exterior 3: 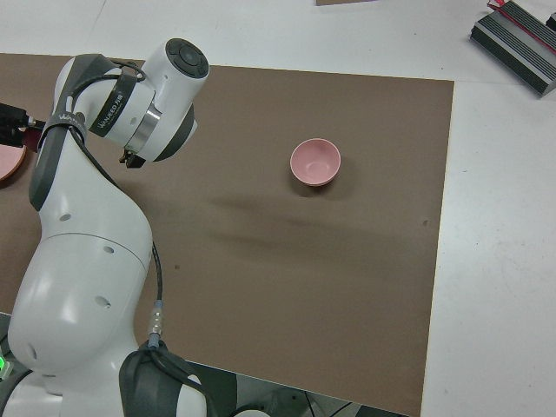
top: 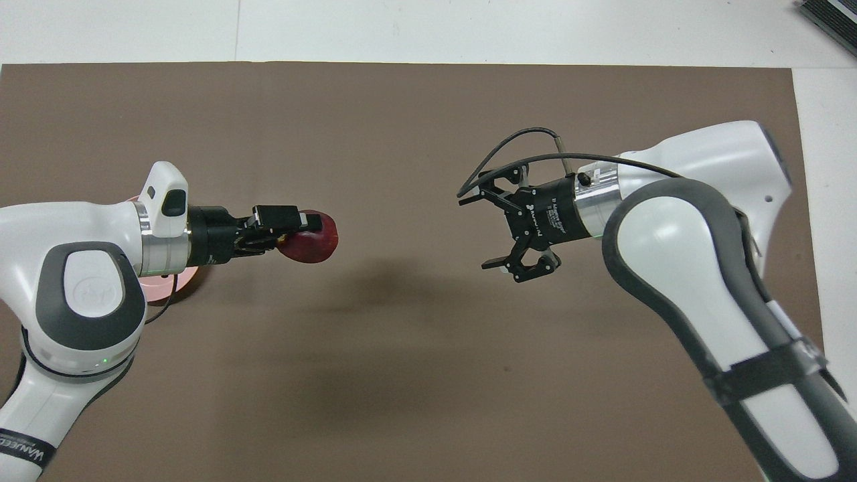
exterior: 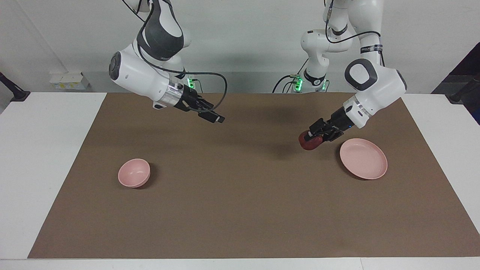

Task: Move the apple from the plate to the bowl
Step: 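Lift the apple with the left gripper while the right gripper approaches it, then close the right gripper on the apple held by the left gripper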

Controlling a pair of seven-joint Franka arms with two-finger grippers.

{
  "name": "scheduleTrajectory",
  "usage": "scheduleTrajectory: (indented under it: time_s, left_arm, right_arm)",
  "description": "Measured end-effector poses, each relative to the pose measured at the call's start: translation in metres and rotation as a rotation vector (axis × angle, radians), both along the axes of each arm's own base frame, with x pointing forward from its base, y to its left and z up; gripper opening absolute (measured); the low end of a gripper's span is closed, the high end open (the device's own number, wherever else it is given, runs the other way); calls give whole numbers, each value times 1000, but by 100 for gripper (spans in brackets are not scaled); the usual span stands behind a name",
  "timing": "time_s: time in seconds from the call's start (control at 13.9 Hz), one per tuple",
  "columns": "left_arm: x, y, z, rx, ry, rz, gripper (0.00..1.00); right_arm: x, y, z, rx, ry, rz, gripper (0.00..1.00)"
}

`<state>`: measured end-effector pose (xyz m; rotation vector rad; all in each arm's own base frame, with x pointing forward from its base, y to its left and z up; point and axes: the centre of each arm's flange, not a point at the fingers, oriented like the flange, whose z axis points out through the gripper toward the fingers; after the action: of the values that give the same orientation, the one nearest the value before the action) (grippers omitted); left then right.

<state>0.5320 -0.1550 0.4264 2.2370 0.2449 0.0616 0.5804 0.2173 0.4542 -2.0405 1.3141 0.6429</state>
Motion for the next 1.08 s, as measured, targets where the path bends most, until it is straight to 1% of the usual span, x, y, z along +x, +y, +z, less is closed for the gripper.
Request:
scheduleTrajectory:
  time_s: [0.14,0.29,0.43,0.65,0.86,1.08]
  left_arm:
    - [-5,-14,2,-51,0,41,76]
    - [-12,-39,2,-73,-20,96,76]
    - [-24,-68,0,-77,-42,143,76]
    - [-39,-92,-3,-65,-59,167,76]
    - [-40,-94,-4,-61,-61,173,76]
    - [-40,-91,-5,-54,-66,185,76]
  right_arm:
    - [7,18,-31,10,28,-64,100]
    - [10,39,-56,35,43,-113,100]
    - [8,61,-73,67,58,-159,100]
    - [1,82,-75,82,58,-151,100]
    - [0,82,-74,87,62,-136,100]
    - [-6,87,-74,101,98,-94,100]
